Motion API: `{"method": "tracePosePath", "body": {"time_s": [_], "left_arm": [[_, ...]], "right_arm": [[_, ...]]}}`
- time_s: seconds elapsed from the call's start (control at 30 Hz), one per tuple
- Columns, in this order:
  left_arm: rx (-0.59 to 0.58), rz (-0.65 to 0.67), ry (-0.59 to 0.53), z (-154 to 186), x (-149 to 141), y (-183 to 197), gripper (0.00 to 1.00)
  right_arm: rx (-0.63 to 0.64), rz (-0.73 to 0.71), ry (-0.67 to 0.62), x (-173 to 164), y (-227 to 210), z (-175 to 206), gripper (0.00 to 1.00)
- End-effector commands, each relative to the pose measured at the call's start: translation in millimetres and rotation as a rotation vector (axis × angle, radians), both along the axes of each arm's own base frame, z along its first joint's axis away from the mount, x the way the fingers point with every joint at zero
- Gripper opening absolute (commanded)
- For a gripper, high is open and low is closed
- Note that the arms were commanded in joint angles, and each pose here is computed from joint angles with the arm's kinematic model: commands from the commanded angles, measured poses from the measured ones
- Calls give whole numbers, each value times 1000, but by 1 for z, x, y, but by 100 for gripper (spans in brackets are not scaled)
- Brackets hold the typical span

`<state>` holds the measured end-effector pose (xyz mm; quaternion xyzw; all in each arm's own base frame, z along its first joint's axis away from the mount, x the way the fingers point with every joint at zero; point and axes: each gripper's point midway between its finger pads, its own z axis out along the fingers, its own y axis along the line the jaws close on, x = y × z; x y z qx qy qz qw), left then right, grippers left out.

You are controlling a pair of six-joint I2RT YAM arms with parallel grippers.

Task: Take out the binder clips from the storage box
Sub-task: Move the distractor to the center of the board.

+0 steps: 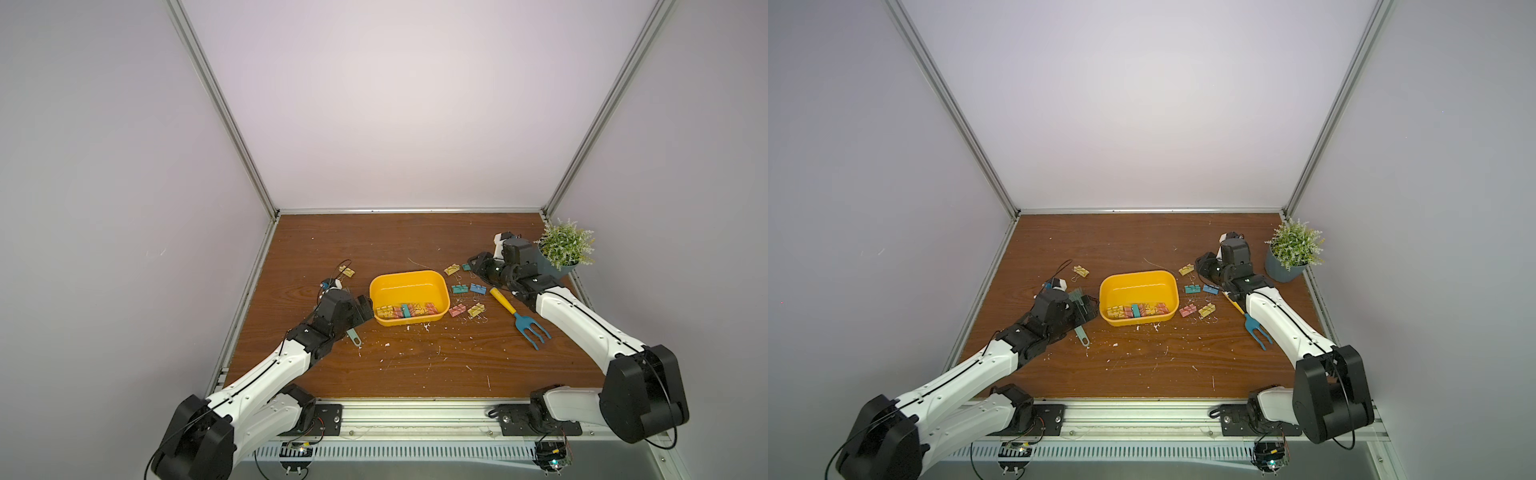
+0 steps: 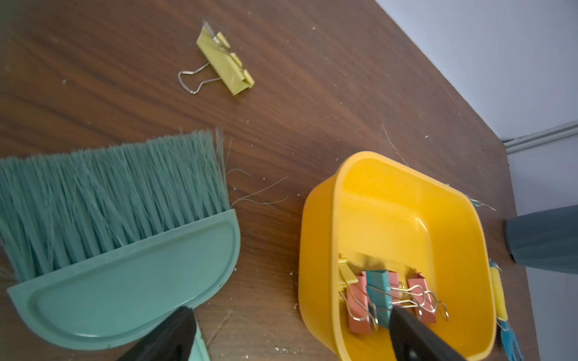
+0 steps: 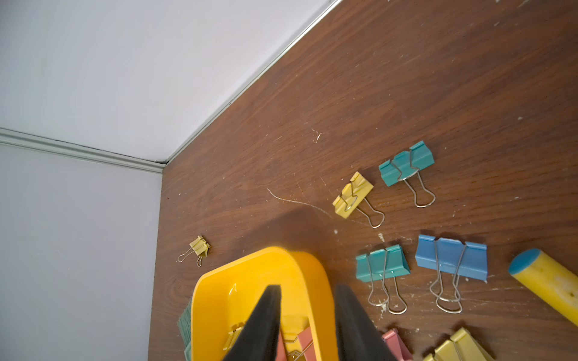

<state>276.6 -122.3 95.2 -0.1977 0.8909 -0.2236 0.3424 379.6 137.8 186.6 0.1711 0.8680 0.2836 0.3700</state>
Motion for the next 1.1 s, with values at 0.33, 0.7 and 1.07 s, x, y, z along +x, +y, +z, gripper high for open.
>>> {"method": "tracePosePath", "body": {"time_s": [0.33,0.7,1.07], "left_arm": [[-79,128,76,-35,18,31,99],[233,354,393,-78,-20,125,99],[433,662,397,-34,-26,217,99]], "right_arm": [[8,52,-32,-9,7,15,35],[-25,55,-26,-7,5,11,35],[-40,75,-25,-8,6,13,35]]}}
